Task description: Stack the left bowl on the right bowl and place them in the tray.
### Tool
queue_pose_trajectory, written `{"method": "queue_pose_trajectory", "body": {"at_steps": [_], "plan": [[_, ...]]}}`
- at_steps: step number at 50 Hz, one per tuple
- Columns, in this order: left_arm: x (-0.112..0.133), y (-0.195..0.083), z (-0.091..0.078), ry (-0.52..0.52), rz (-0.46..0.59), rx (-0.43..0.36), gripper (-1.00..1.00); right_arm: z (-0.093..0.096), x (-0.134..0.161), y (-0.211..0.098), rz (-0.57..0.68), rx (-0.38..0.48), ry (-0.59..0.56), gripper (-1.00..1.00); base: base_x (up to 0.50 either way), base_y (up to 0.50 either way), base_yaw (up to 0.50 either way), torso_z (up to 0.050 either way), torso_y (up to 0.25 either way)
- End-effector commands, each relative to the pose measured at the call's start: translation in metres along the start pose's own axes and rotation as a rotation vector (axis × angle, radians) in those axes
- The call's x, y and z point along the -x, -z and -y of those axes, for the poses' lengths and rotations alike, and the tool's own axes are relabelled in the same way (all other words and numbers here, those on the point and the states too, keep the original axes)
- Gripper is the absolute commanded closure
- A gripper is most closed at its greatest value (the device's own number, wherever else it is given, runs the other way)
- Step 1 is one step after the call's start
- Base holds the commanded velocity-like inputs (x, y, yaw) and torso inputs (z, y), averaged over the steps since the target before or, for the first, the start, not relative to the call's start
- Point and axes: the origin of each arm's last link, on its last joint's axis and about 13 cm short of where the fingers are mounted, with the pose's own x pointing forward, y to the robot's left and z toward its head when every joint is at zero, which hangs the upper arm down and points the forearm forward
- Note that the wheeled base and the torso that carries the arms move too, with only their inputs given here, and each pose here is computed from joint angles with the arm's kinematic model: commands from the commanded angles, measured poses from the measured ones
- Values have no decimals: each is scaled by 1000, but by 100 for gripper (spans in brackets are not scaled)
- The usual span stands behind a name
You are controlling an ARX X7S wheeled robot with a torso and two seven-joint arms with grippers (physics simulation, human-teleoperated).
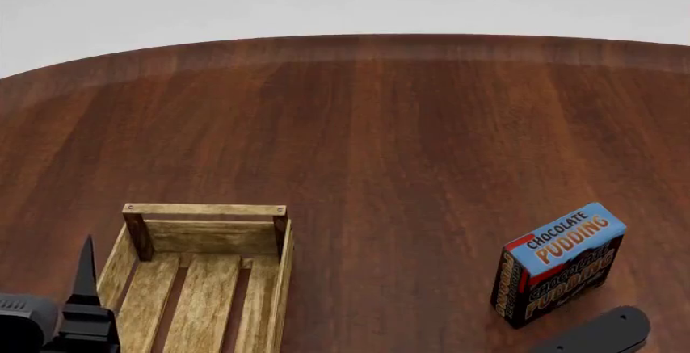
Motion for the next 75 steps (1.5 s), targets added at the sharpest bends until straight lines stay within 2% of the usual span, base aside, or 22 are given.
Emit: {"method": "queue_pose_trajectory", "body": {"at_steps": [1,35,75], "plan": [[0,2,0,0,-3,1,-100,-1,-13,1,-22,-7,-7,-100,0,0,0,0,0],[1,5,-2,-7,-5,5,-100,-6,-42,2,-107,2,-11,-100,0,0,0,0,0],[0,9,-2,-6,-10,16,-100,-12,-59,4,-184,31,-17,-100,0,0,0,0,0]]}}
